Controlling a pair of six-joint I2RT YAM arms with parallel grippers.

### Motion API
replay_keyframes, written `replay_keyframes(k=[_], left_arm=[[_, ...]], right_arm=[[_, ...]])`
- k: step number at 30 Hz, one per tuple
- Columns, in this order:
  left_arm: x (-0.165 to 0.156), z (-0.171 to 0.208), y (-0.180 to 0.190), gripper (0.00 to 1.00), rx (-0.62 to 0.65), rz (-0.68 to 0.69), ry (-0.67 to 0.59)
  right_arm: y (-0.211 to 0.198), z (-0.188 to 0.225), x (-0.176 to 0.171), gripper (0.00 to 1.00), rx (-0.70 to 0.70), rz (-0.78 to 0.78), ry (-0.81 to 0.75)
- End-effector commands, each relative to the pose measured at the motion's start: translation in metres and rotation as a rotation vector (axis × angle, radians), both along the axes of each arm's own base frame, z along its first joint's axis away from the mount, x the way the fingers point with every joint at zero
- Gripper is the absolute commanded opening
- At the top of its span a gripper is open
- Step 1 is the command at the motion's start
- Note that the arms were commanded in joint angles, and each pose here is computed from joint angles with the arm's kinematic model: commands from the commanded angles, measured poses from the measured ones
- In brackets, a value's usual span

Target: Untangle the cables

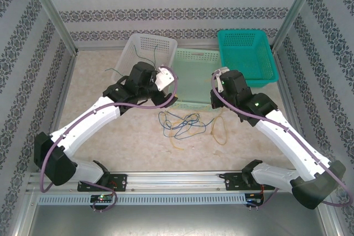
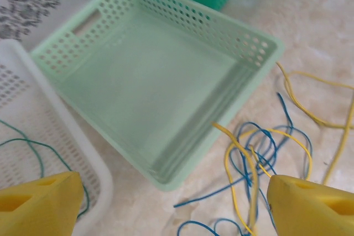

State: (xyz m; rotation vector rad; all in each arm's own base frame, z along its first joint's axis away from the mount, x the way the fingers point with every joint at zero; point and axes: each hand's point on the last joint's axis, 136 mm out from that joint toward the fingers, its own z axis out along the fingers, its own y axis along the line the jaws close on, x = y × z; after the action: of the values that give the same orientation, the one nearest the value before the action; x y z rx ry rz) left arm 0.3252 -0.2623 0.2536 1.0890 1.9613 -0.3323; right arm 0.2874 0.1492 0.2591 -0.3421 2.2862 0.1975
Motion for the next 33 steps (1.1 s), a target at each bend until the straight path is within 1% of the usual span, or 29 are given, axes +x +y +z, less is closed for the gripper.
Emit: replay_keyframes(k=[1, 9, 18, 22, 26, 31, 32, 33], left_arm=[[-0.020, -0.003, -0.014, 0.86, 0.012, -0.144, 0.066], [-0.032, -0.004, -0.039, 0.84, -0.084, -0.247, 0.169], [-0.028, -0.031, -0.044, 0.79, -0.033, -0.243, 0.275], [-0.020, -0.042, -0.046, 0.75, -0.034, -0.202, 0.309], [-0.014, -0.050, -0.051, 0.72, -0.042, -0.182, 0.333], [-0.005, -0.064, -0.051, 0.65, -0.012, -0.146, 0.363], [-0.005, -0.066, -0.052, 0.63, -0.007, -0.146, 0.369], [-0.004, -0.067, -0.052, 0.58, -0.005, -0.141, 0.373]], right_arm=[[0.002, 0.014, -0.001, 0.00, -0.016, 0.025, -0.027], [0.001, 0.014, -0.001, 0.00, -0.016, 0.018, -0.032], [0.007, 0.026, -0.001, 0.00, -0.001, 0.035, -0.065], [0.009, 0.029, -0.001, 0.00, 0.007, 0.037, -0.072], [0.009, 0.033, -0.002, 0.00, 0.010, 0.037, -0.081], [0.008, 0.039, -0.004, 0.00, 0.017, 0.035, -0.100], [0.007, 0.039, -0.005, 0.00, 0.019, 0.032, -0.102], [0.007, 0.040, -0.006, 0.00, 0.020, 0.032, -0.105]])
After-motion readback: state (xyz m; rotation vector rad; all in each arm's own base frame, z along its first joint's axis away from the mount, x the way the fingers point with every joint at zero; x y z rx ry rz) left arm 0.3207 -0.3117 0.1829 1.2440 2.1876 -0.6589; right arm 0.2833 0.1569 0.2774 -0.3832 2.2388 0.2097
